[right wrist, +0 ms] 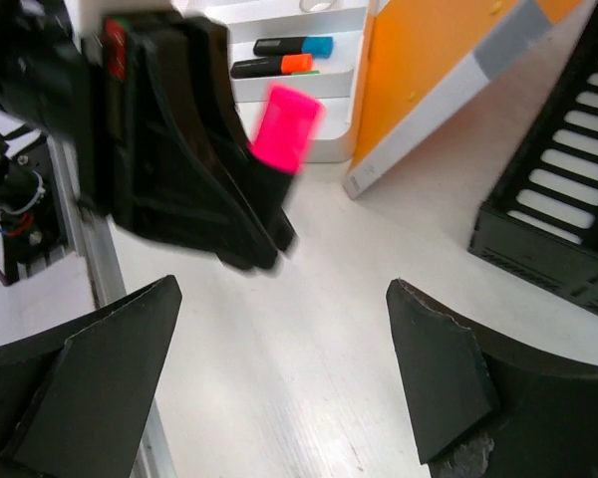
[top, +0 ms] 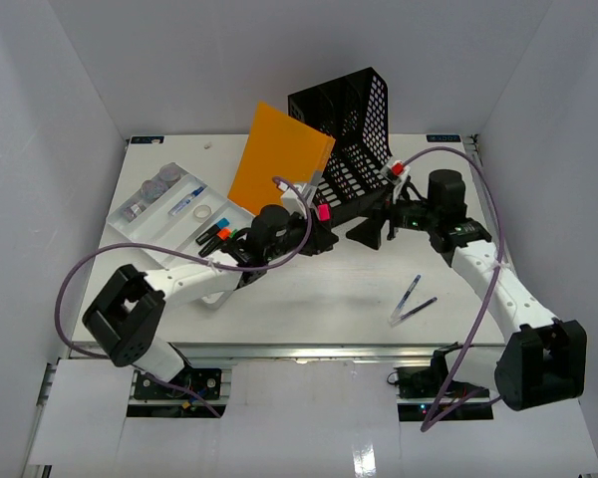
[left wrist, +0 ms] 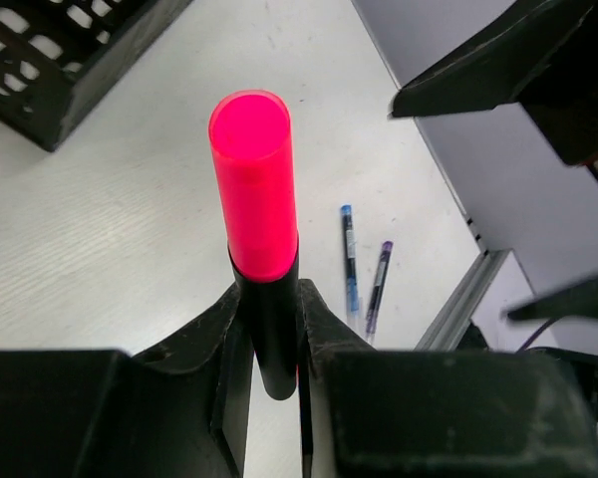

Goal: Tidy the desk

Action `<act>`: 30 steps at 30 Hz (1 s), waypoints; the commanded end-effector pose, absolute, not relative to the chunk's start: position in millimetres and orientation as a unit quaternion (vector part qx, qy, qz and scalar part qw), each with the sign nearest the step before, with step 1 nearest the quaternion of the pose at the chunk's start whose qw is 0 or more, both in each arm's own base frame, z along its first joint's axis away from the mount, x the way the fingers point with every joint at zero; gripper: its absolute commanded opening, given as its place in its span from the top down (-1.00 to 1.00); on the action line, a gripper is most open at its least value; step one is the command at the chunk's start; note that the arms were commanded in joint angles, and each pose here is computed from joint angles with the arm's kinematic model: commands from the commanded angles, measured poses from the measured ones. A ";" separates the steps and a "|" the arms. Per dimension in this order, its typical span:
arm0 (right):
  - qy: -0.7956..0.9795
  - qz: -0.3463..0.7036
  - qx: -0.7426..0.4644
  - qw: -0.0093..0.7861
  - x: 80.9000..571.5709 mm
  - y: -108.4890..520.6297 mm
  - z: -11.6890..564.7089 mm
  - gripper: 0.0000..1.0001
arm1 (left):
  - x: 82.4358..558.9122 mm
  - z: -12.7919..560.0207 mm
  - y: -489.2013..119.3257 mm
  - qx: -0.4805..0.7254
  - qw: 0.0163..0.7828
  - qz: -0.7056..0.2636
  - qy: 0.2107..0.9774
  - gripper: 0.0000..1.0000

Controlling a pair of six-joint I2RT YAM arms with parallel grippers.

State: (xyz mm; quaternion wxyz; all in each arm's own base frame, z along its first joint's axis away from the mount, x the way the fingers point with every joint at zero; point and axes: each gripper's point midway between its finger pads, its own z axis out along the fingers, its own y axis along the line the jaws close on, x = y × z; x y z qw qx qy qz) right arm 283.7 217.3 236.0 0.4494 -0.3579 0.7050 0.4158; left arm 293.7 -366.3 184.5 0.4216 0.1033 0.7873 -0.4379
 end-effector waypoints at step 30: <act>0.626 0.381 -0.408 0.544 252.1 133.6 215.6 -0.80 | 387.5 98.7 -43.7 0.182 0.345 0.181 0.903 -0.01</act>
